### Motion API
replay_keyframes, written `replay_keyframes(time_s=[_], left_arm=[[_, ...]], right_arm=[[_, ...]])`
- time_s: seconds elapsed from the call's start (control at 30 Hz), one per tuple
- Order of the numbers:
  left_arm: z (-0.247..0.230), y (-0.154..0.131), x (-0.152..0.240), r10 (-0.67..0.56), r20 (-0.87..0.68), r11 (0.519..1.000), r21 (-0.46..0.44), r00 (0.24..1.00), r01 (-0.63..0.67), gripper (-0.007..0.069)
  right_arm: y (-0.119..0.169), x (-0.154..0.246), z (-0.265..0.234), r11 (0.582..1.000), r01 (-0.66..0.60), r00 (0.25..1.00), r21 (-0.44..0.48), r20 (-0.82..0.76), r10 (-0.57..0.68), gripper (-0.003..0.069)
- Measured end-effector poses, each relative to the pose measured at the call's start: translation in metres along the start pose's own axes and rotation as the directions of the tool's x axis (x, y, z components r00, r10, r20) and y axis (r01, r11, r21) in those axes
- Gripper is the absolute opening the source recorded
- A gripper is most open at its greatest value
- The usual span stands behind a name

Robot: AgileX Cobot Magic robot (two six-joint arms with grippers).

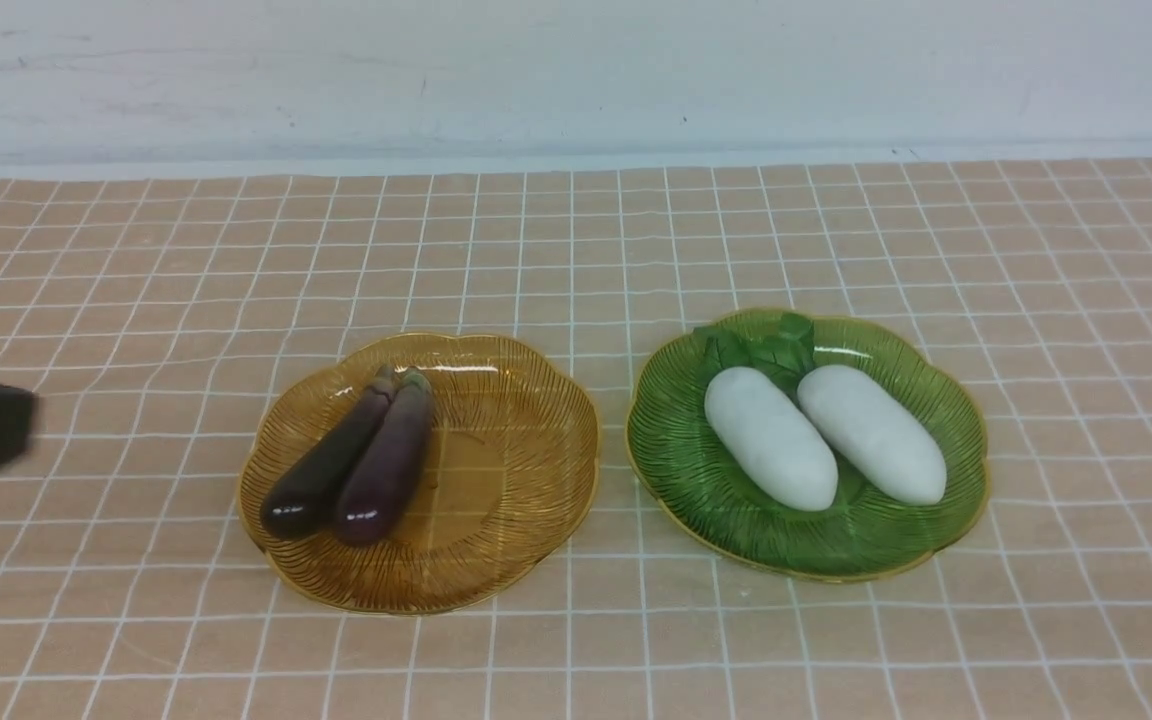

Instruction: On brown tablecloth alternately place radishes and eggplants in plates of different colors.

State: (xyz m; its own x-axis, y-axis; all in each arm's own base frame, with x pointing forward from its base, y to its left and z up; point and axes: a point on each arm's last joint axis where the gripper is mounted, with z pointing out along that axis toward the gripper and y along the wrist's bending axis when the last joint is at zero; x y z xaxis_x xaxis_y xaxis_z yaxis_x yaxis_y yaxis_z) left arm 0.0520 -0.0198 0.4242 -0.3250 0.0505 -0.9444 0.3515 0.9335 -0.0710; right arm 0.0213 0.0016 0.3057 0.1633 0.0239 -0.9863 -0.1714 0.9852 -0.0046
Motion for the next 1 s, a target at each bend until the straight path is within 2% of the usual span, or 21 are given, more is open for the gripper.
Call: replay_keyframes(time_s=[0.2, 0.57, 1.0], left_arm=[[-0.018, 0.001, 0.002, -0.053, 0.074, 0.999, 0.007, 0.996, 0.052, -0.0004], [-0.02, 0.002, 0.003, -0.059, 0.074, 0.998, 0.005, 0.995, 0.059, -0.0004], [-0.022, 0.005, 0.01, 0.053, 0.099, 0.998, -0.041, 0.994, -0.049, -0.0004]], right_arm=[[0.0, 0.003, 0.0, 1.0, 0.003, 1.0, 0.003, -0.03, -0.003, -0.0015], [0.0, 0.004, 0.0, 1.0, 0.007, 0.999, 0.015, -0.042, -0.006, -0.0015], [-0.001, 0.005, 0.0, 1.0, 0.005, 0.999, 0.005, -0.045, -0.005, -0.0015]])
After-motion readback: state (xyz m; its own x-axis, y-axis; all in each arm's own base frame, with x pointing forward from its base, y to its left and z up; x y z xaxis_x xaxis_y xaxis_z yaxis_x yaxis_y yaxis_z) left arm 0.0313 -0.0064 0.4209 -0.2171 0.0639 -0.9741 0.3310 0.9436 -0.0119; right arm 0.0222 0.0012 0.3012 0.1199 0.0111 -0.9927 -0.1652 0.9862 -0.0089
